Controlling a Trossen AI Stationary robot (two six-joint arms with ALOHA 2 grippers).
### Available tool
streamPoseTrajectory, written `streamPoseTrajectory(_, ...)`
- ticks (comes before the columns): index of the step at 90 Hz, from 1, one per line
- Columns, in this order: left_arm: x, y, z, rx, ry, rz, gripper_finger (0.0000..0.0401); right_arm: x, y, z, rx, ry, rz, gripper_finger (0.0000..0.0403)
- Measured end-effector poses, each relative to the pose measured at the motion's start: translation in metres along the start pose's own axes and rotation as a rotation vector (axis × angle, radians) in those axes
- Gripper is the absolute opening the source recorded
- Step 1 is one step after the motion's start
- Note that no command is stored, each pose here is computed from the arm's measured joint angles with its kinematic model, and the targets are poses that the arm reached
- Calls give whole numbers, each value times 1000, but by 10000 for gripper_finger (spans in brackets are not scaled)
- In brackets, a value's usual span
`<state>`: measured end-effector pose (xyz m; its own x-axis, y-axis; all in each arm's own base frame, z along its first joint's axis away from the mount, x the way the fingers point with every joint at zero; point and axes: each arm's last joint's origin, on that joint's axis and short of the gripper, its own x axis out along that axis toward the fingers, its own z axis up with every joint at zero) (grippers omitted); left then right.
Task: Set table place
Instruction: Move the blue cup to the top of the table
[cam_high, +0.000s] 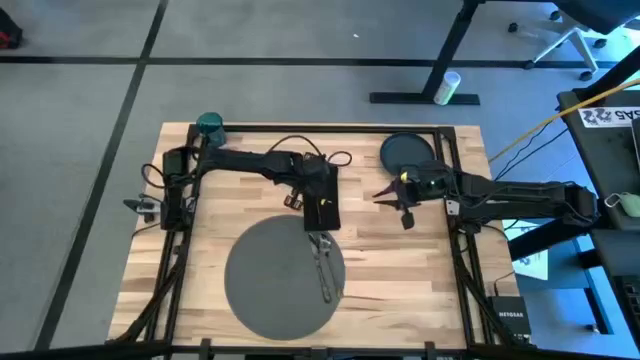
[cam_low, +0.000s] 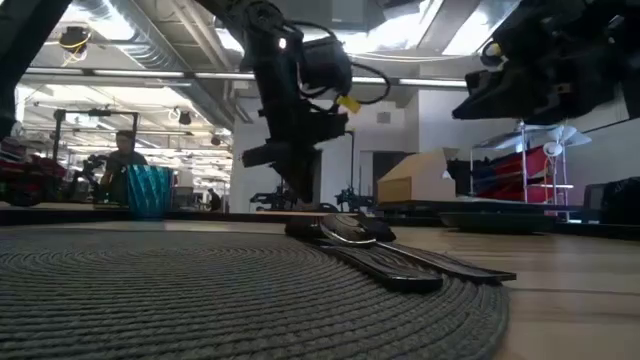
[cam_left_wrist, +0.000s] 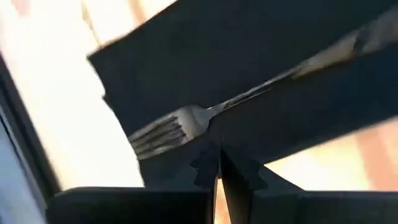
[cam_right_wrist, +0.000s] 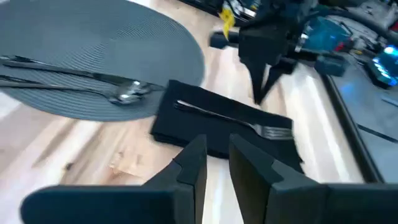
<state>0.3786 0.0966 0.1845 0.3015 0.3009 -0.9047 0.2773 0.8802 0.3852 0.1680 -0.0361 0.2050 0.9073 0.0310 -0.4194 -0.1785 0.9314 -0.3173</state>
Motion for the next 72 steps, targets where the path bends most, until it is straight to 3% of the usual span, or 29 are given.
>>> streamPoseTrajectory(20, -4, 4, -1, -185, -92, -101, 0, 0, -2, -1, 0, 41, -79, 53)
streamPoseTrajectory(46, -17, 13, 4, -263, -212, -70, 0, 0, -2, -1, 0, 44, -84, 53)
streamPoseTrajectory(72, -52, 20, 13, -312, -429, -85, 0, 0, -2, -1, 1, 44, -84, 53)
